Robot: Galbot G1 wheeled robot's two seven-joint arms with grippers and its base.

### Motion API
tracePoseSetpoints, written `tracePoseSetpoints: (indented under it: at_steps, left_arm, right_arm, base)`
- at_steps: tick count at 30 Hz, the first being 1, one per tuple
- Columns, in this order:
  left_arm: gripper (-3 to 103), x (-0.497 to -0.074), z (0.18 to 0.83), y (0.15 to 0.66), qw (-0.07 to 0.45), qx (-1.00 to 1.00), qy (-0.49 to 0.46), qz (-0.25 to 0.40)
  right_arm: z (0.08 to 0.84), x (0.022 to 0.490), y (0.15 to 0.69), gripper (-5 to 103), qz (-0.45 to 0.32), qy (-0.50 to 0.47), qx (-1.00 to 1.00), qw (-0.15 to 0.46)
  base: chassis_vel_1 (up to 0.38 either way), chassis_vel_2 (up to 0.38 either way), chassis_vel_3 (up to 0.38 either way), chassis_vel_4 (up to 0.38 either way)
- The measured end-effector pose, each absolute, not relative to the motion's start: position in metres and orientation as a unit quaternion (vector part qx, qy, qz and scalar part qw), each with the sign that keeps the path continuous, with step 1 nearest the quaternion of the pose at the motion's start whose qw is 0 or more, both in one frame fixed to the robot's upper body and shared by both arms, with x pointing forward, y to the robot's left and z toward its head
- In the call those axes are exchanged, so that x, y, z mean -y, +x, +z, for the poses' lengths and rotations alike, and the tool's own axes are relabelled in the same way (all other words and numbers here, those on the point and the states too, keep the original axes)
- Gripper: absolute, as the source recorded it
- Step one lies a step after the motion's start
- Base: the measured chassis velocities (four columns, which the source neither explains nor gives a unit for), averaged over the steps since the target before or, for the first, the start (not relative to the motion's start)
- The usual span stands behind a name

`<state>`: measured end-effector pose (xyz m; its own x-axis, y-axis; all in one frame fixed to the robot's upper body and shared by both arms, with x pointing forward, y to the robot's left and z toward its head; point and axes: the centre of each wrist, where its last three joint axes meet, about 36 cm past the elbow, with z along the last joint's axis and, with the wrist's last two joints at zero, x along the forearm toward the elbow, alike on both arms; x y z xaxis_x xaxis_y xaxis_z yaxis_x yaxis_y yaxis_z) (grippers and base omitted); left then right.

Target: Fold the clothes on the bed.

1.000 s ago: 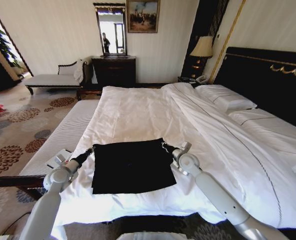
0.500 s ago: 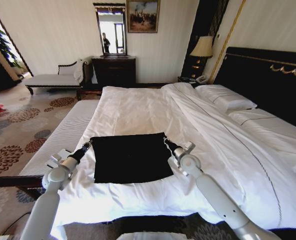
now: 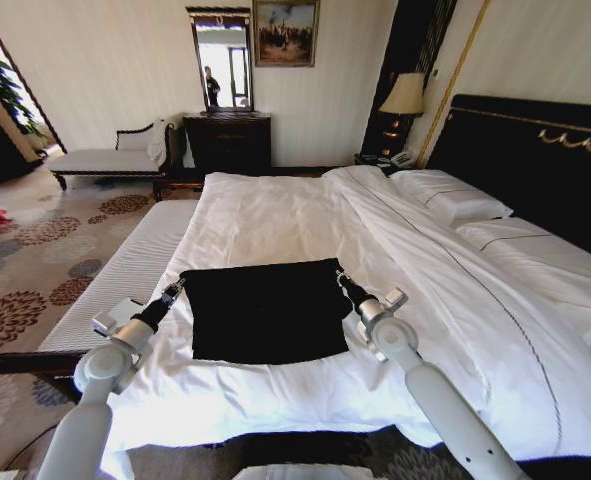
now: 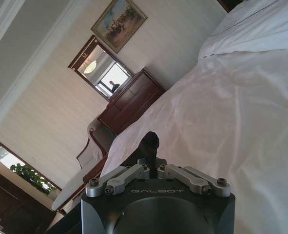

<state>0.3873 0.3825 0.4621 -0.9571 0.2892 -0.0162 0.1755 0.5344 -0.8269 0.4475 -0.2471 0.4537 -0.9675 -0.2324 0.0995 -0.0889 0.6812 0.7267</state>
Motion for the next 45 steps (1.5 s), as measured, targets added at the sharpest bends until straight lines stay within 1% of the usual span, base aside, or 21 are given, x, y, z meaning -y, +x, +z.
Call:
tracePoseSetpoints:
  at_steps: [9,21,26,27,28,31,32,34,35,39,41,42,45]
  left_arm:
    - [2,-0.385,0.469,0.382,0.03,0.859,-0.14,0.491]
    - [2,-0.38,0.468,0.389,0.026,0.859,-0.142,0.492]
    - [2,-0.388,0.461,0.412,0.035,0.869,-0.128,0.477]
    - [2,-0.393,0.454,0.423,0.042,0.872,-0.117,0.473]
    - [2,-0.393,0.454,0.423,0.042,0.872,-0.117,0.473]
    - [2,-0.404,0.431,0.445,0.061,0.878,-0.087,0.466]
    - [2,-0.404,0.431,0.445,0.061,0.878,-0.087,0.466]
    - [2,-0.41,0.418,0.456,0.071,0.881,-0.069,0.463]
    - [2,-0.416,0.406,0.467,0.078,0.884,-0.052,0.457]
    - [2,-0.422,0.392,0.481,0.086,0.886,-0.032,0.455]
    - [2,-0.428,0.375,0.496,0.094,0.885,-0.008,0.456]
    - [2,-0.428,0.375,0.496,0.094,0.885,-0.008,0.456]
    - [2,-0.432,0.357,0.512,0.106,0.886,0.015,0.451]
  right_arm:
    - [0.463,0.25,0.44,1,-0.413,0.094,0.905,0.047]
    - [0.456,0.252,0.447,1,-0.398,0.091,0.912,0.05]
    - [0.439,0.245,0.475,1,-0.369,0.087,0.923,0.068]
    - [0.43,0.241,0.493,1,-0.36,0.083,0.926,0.077]
    - [0.43,0.241,0.493,1,-0.36,0.083,0.926,0.077]
    - [0.413,0.229,0.533,1,-0.345,0.074,0.931,0.092]
    - [0.413,0.229,0.533,1,-0.345,0.074,0.931,0.092]
    - [0.405,0.216,0.553,1,-0.336,0.073,0.934,0.099]
    - [0.396,0.202,0.57,1,-0.327,0.072,0.936,0.109]
    - [0.381,0.186,0.587,1,-0.313,0.066,0.939,0.125]
    - [0.362,0.171,0.601,1,-0.291,0.057,0.943,0.149]
    - [0.362,0.171,0.601,1,-0.291,0.057,0.943,0.149]
    - [0.342,0.162,0.609,1,-0.259,0.048,0.949,0.171]
  base:
    - [0.0,0.0,0.0,0.0]
    - [0.0,0.0,0.0,0.0]
    - [0.0,0.0,0.0,0.0]
    - [0.0,0.0,0.0,0.0]
    - [0.0,0.0,0.0,0.0]
    - [0.0,0.0,0.0,0.0]
    - [0.0,0.0,0.0,0.0]
    - [0.0,0.0,0.0,0.0]
    - [0.0,0.0,0.0,0.0]
    - [0.0,0.0,0.0,0.0]
    - [0.0,0.0,0.0,0.0]
    - [0.0,0.0,0.0,0.0]
    - [0.0,0.0,0.0,0.0]
